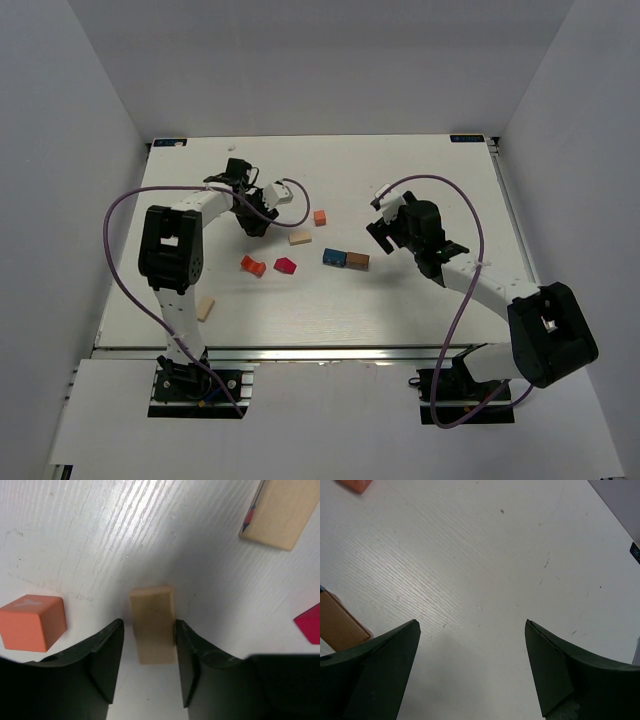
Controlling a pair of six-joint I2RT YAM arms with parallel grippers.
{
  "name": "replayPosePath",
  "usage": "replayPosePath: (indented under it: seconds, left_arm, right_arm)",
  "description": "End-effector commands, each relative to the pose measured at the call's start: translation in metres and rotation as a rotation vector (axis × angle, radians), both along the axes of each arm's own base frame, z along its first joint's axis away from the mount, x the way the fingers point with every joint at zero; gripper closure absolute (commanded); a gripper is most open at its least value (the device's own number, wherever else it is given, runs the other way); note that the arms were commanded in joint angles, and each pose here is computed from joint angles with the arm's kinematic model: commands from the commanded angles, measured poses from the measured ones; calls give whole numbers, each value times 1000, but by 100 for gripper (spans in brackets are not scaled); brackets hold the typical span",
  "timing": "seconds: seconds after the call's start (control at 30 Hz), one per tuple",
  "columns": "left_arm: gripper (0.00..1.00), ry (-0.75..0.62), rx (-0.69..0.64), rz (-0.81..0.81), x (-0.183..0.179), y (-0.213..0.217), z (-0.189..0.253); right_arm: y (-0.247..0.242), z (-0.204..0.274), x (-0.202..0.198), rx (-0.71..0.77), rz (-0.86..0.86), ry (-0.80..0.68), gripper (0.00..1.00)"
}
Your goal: Build the wood block tower
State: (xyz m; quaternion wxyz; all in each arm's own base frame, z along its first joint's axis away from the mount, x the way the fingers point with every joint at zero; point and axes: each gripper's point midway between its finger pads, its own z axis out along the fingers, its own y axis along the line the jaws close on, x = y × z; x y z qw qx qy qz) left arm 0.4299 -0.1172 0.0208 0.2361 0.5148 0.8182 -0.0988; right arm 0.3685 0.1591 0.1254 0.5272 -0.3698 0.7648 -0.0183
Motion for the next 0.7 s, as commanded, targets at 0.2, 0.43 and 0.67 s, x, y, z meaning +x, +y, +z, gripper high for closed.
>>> replayPosePath:
  seconds: [0.2, 0.43, 0.67]
  left_arm:
    - [70, -7, -1, -67, -4, 3, 15]
    - [93, 17, -62, -175, -22, -18, 26]
    - [97, 25, 8, -253, -37, -35, 14]
  right_arm:
    - [1, 19, 13, 3, -11, -55, 11]
    - [2, 17, 12, -1, 1, -53, 11]
    - [2, 16, 11, -3, 7, -55, 11]
